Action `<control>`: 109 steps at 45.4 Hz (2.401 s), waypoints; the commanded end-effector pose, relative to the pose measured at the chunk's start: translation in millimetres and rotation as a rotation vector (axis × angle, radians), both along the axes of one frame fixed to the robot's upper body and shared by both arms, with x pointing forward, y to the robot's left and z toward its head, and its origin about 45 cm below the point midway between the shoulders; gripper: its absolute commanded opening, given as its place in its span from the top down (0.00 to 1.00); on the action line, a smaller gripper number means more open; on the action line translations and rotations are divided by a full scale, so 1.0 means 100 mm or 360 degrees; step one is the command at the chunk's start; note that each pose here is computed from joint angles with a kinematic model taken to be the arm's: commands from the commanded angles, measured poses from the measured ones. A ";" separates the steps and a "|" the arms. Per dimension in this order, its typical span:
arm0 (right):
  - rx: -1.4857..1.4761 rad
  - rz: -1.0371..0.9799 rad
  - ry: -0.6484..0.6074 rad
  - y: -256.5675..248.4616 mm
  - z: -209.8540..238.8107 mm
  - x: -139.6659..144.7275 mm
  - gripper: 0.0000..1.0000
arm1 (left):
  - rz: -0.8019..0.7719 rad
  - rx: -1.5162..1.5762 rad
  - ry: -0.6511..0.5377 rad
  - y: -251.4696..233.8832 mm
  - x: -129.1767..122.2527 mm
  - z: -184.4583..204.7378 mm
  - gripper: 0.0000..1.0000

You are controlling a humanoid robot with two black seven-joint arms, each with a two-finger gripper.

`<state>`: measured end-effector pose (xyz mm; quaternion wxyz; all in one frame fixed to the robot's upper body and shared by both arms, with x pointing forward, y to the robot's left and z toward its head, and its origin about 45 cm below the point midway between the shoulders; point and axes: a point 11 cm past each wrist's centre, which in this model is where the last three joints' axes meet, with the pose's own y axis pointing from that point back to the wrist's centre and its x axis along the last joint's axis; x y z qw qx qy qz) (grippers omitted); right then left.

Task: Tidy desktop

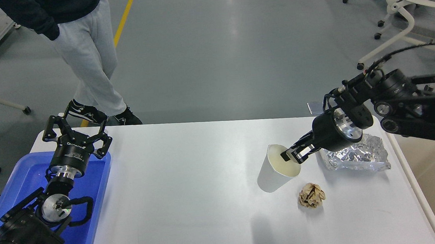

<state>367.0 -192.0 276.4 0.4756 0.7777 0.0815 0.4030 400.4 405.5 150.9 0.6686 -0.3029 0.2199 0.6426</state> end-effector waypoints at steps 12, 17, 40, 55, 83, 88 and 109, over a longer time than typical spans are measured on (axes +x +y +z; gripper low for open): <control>0.0087 -0.0103 -0.0236 -0.23 1.01 0.15 1.00 | 0.0000 0.0001 0.0001 0.00 0.00 0.00 0.00; 0.0093 -0.0146 -0.0252 -0.34 1.05 0.16 1.00 | -0.0001 0.0001 0.0001 0.00 0.00 0.00 0.00; 0.0178 -0.0929 -0.0391 -2.12 1.05 0.04 1.00 | -0.0001 0.0001 0.0001 0.00 0.00 0.00 0.00; 0.0533 -0.1634 -0.0476 -3.15 0.91 -0.34 1.00 | -0.0001 0.0001 0.0001 0.00 0.00 0.00 0.00; 0.0989 -0.2884 -0.0566 -4.17 -0.07 -0.96 1.00 | 0.0001 0.0002 0.0003 0.00 0.00 0.00 0.00; 0.0976 -0.3030 -0.0548 -4.22 -0.37 -1.03 1.00 | 0.0001 0.0002 0.0003 0.00 0.00 0.00 0.00; 0.1123 -0.3579 -0.0537 -4.34 -1.54 -1.36 1.00 | 0.0001 0.0002 0.0003 0.00 0.00 0.00 0.00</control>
